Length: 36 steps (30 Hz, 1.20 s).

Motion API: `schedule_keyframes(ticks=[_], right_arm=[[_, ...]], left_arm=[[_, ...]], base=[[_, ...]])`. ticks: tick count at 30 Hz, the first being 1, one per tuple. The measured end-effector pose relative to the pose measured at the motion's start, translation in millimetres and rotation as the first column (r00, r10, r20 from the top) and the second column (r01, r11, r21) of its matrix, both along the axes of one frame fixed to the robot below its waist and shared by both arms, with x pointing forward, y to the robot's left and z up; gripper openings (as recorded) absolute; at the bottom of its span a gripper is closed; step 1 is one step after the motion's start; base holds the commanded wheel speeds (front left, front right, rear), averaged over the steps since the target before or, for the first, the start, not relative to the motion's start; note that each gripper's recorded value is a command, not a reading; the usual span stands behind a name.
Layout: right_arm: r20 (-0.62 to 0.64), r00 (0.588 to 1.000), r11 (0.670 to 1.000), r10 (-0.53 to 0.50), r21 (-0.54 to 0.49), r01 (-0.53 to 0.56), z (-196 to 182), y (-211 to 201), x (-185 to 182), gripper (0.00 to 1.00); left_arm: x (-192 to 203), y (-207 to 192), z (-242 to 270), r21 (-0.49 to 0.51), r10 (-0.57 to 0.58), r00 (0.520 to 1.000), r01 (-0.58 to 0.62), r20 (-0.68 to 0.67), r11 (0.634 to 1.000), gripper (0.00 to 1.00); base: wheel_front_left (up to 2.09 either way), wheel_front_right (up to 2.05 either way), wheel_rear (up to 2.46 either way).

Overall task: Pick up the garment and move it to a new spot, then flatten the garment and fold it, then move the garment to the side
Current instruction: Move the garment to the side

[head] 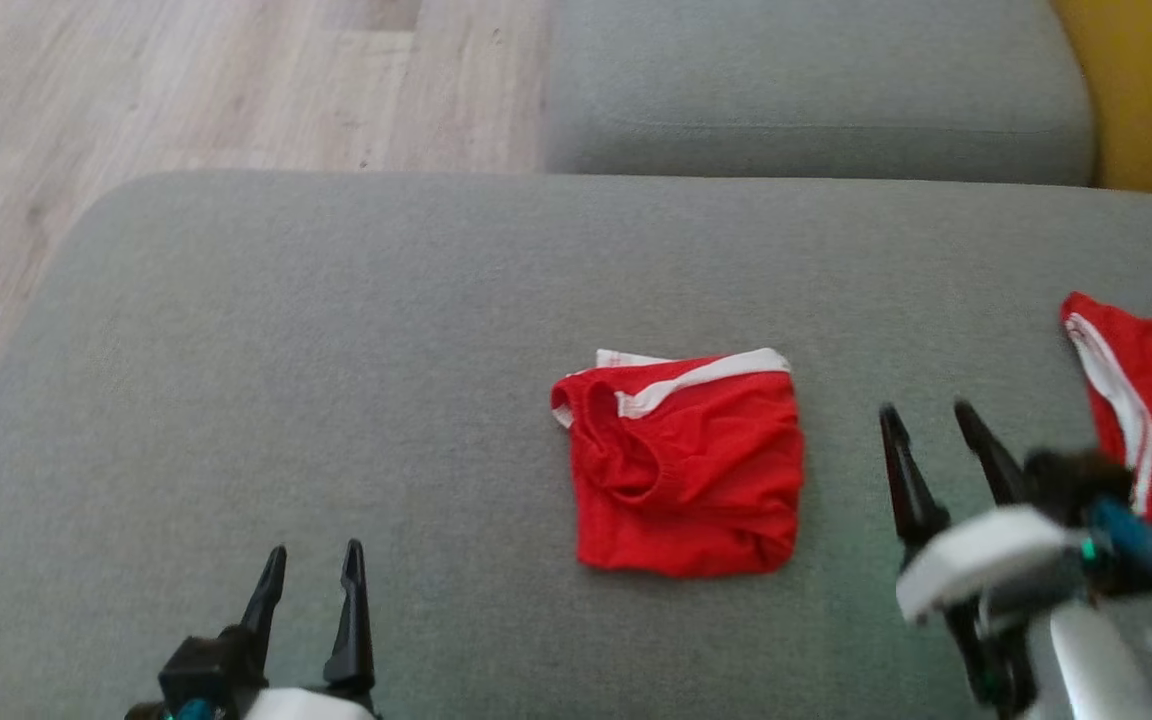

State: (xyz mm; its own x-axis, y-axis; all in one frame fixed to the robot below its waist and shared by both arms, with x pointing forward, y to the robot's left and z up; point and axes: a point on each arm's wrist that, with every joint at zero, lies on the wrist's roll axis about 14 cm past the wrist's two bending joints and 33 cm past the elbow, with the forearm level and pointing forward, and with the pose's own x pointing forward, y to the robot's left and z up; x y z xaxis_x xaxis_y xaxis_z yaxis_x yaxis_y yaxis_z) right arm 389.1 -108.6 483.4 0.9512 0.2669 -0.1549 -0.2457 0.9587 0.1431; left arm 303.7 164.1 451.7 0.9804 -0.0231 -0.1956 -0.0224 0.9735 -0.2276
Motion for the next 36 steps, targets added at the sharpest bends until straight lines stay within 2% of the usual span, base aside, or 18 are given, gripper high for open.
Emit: schedule_keyframes(ticks=[3, 6, 7, 12, 18, 19, 20, 22, 23, 31, 36], right_arm=[[-0.088, 0.995, 0.999, 0.044, -0.024, -0.047, -6.1, 14.8, 19.9, 1.0], [-0.237, 0.968, 0.994, 0.08, -0.054, -0.095, -33.9, 26.5, 25.1, 1.0], [-0.237, 0.968, 0.994, 0.08, -0.054, -0.095, -33.9, 26.5, 25.1, 1.0], [-0.449, 0.885, 0.983, 0.122, -0.065, -0.169, -80.5, 42.8, 17.6, 1.0], [-0.567, 0.809, 0.976, 0.155, -0.041, -0.215, -106.1, 58.5, 16.6, 1.0], [-0.582, 0.796, 0.976, 0.163, -0.023, -0.217, -108.8, 61.5, 15.6, 0.91], [-0.591, 0.788, 0.976, 0.171, -0.009, -0.219, -110.4, 64.2, 15.2, 0.56], [-0.599, 0.78, 0.976, 0.181, 0.01, -0.218, -111.1, 67.6, 16.8, 0.16], [-0.6, 0.779, 0.977, 0.183, 0.019, -0.214, -110.9, 68.0, 17.6, 0.0], [-0.545, 0.824, 0.976, 0.155, -0.044, -0.212, -104.2, 55.9, 20.4, 0.0], [-0.475, 0.878, 0.979, 0.062, -0.144, -0.147, -85.6, 9.5, 30.8, 0.0]], left_arm=[[1.6, 3.2, 1.0, -0.006, 0.021, 1.0, -0.021, 0.002, 1.0, 1.0], [2.0, 5.8, 0.6, -0.012, 0.044, 0.999, -0.044, 0.0, 0.999, 1.0], [2.0, 5.8, 0.6, -0.012, 0.044, 0.999, -0.044, 0.0, 0.999, 1.0], [-4.3, 17.0, -6.4, -0.02, 0.1, 0.995, -0.1, -0.026, 0.995, 1.0], [-10.2, 30.1, -12.7, -0.018, 0.151, 0.987, -0.152, -0.046, 0.988, 1.0], [-10.3, 31.3, -12.9, -0.015, 0.156, 0.987, -0.157, -0.046, 0.988, 1.0], [-10.0, 31.3, -12.8, -0.016, 0.155, 0.987, -0.156, -0.044, 0.988, 1.0], [-9.1, 30.5, -12.9, -0.017, 0.158, 0.987, -0.158, -0.043, 0.987, 1.0], [-8.3, 28.9, -13.1, -0.018, 0.155, 0.987, -0.156, -0.043, 0.988, 1.0], [6.9, 8.5, -13.4, -0.017, 0.071, 0.997, -0.071, -0.035, 0.997, 1.0], [23.4, -20.7, -14.0, -0.023, -0.035, 0.999, 0.035, -0.029, 0.999, 1.0]], base=[[0.0, 0.0, 0.0], [0.0, 0.0, 0.0], [0.0, 0.0, 0.0], [0.0, 0.0, 0.0], [0.0, 0.0, 0.0], [0.0, 0.0, 0.0], [0.0, 0.0, 0.0], [0.0, 0.0, 0.0], [0.0, 0.0, 0.0], [0.0, 0.0, 0.0], [0.0, 0.0, 0.0]])
